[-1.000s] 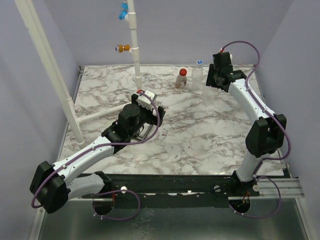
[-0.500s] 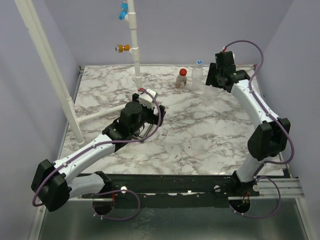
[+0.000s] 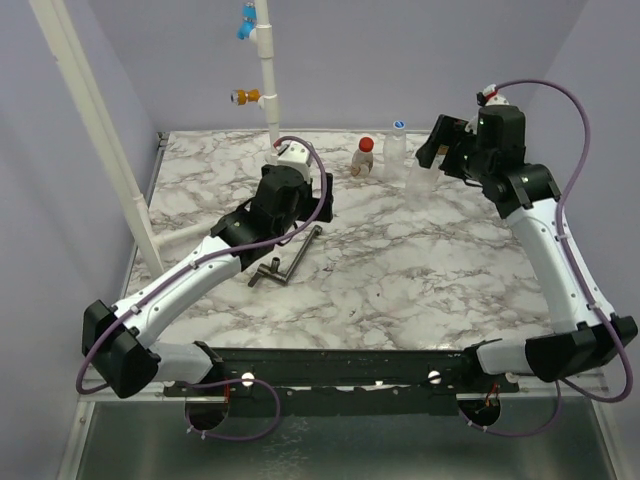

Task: Screw on the bottle caps
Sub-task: Reset both arms

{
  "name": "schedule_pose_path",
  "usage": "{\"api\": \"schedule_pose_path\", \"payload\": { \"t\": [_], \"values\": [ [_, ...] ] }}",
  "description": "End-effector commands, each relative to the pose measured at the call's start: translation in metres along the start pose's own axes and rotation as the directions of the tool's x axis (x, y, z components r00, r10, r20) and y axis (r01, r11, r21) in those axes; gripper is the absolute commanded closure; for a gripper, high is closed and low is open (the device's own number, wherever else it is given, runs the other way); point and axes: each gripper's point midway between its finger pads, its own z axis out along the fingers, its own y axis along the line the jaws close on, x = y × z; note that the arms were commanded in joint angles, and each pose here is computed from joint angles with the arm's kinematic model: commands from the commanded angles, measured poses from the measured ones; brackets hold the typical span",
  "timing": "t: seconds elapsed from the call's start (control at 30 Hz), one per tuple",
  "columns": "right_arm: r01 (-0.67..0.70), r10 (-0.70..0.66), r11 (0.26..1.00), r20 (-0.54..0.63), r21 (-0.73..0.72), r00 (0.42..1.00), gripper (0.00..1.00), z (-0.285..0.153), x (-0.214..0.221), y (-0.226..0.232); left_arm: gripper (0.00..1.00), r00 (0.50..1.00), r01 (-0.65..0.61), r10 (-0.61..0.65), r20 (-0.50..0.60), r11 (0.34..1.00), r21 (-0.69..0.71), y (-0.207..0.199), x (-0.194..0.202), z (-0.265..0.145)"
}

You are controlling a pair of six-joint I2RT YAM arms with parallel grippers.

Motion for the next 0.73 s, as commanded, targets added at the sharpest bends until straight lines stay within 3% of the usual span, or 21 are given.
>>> {"api": "schedule_pose_path", "payload": {
  "t": [0.0, 0.27, 0.7],
  "values": [
    [-0.038, 0.046, 0.983, 0.042, -0.182, 0.998, 0.06, -0.036, -0.006, 0.027, 0.01, 0.997, 0.077, -0.075, 0.017, 0.991, -0.112, 0.02, -0.017, -0.022],
    [-0.007, 0.082, 0.921, 0.175, -0.39, 0.981, 0.0, -0.09, -0.027, 0.057, 0.01, 0.976, 0.18, -0.166, 0.138, 0.979, -0.098, 0.02, -0.063, -0.049],
    [-0.023, 0.101, 0.901, 0.159, -0.434, 0.982, 0.0, -0.087, -0.026, 0.065, 0.01, 0.973, 0.198, -0.183, 0.14, 0.974, -0.107, 0.019, -0.065, -0.045]
  ]
}}
